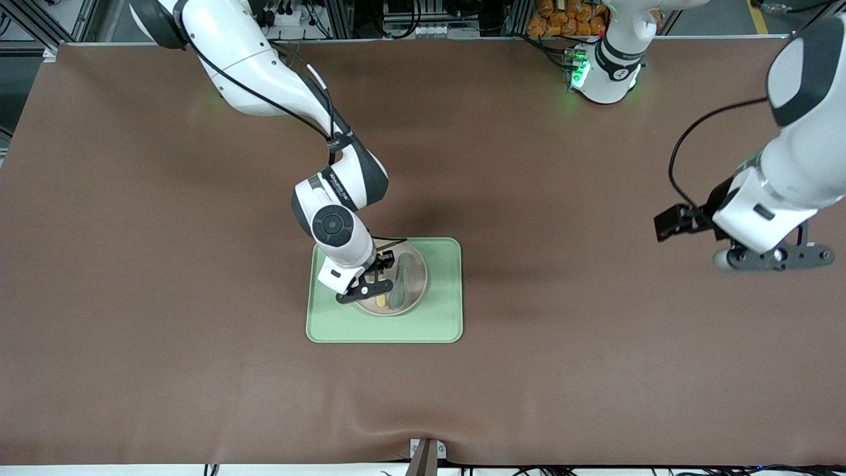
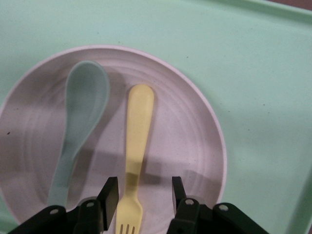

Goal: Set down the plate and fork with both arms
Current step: 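Grasp the yellow fork with the right gripper while the left gripper withdraws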

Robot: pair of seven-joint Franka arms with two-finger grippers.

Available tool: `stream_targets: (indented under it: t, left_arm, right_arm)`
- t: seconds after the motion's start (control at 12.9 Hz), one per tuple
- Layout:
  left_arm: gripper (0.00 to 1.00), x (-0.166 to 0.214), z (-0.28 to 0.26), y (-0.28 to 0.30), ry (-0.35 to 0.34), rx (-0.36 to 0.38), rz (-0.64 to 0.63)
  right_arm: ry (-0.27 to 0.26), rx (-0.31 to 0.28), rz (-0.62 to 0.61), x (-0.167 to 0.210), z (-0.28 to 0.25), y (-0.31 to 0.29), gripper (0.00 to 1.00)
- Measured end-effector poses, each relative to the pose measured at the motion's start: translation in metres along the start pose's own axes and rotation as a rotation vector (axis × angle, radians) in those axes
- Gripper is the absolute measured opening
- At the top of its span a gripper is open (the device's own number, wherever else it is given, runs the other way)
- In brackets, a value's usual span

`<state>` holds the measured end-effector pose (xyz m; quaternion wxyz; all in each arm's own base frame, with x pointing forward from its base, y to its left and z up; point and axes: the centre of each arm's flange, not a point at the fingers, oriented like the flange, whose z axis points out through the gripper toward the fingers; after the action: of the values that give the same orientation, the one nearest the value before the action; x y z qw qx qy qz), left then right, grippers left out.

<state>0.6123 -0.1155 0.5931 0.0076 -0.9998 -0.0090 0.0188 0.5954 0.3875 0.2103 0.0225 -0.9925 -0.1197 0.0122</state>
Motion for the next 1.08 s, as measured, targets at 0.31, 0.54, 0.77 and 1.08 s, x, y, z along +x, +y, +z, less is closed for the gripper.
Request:
stream_targets:
  t: [0.31,0.54,0.77,1.08]
  left_arm:
    - [1.00,-0.046,-0.029,0.002,0.002,0.001,-0.004]
    - [1.00,-0.080,-0.028,0.005,0.020,-0.003,-0.015]
    - [1.00,-0.078,-0.026,-0.009,0.072,-0.016,-0.039]
    - [1.00,-0.060,-0.018,-0.033,0.082,-0.022,-0.071]
  right_arm:
    - [0.008,0.000,0.006,-0.001,0.011,-0.004,0.56]
    - [0.011,0.000,0.006,-0.002,0.018,-0.004,0.56]
    - [0.012,-0.007,-0.001,-0.002,0.021,-0.004,0.41]
    - [0.021,-0.017,-0.014,-0.002,0.020,-0.007,0.15]
